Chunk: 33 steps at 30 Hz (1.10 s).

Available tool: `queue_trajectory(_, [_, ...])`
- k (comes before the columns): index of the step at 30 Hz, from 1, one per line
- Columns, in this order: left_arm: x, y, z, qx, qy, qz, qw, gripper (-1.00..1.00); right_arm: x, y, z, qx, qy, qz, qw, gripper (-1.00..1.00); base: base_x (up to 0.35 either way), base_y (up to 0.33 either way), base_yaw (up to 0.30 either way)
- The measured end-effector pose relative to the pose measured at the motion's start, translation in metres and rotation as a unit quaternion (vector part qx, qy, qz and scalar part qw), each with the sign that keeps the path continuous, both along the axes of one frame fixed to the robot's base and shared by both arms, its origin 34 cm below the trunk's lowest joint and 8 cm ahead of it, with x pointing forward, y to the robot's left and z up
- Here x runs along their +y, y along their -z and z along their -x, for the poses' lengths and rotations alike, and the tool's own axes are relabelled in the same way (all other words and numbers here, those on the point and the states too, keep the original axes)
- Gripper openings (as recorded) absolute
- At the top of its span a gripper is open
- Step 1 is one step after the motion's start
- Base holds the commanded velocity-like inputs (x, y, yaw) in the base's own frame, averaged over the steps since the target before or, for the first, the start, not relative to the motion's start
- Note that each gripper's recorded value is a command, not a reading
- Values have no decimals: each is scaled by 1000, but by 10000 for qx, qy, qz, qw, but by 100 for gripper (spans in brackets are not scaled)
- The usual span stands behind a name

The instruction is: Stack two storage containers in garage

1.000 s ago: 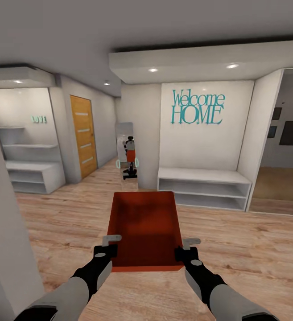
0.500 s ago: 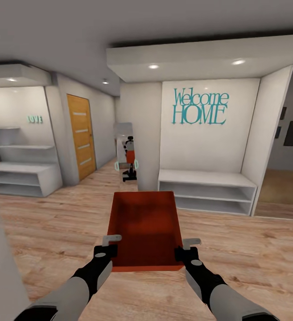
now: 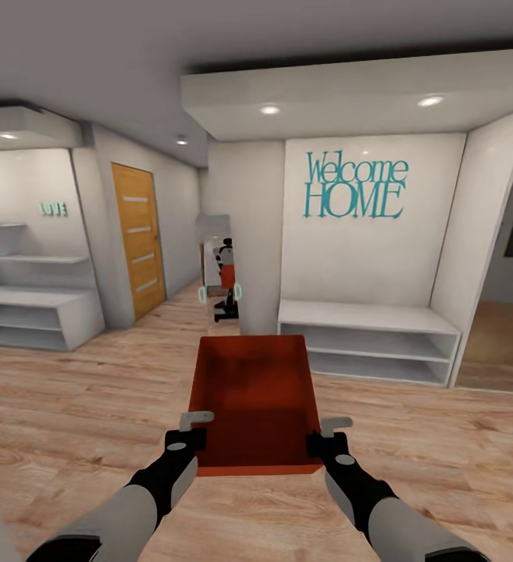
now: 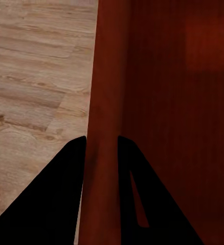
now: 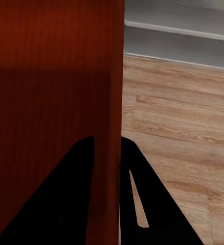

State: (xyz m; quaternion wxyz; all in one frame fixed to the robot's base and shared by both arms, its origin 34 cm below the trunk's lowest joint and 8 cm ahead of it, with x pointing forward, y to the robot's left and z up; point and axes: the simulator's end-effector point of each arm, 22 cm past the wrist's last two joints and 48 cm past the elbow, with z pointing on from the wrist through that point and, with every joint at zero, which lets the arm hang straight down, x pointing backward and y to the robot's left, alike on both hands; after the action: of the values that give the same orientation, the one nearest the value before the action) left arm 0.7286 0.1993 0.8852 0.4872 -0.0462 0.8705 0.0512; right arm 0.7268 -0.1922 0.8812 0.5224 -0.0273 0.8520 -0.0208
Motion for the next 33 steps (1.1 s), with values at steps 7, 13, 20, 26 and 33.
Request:
queue_trajectory(7, [1,0,0,7,-1,-4,10000,-100,1,0,0,6,3,-3,10000,-100,323,0,0])
queue_trajectory(13, [0,1,0,14,-2,-2,10000,-100,0,1,0,15,-2,1,10000,-100,323,0,129])
queue_trajectory(20, [0,1,0,15,-2,0,10000,-100,0,1,0,16,-3,3,10000,-100,323,0,263])
queue_trajectory(26, [0,1,1,7,-3,3,10000,-100,0,0,0,9,-5,7,10000,-100,323,0,268])
queue_trajectory(33, [0,1,1,6,-3,5,10000,-100,0,0,0,9,-5,8,10000,-100,323,0,268])
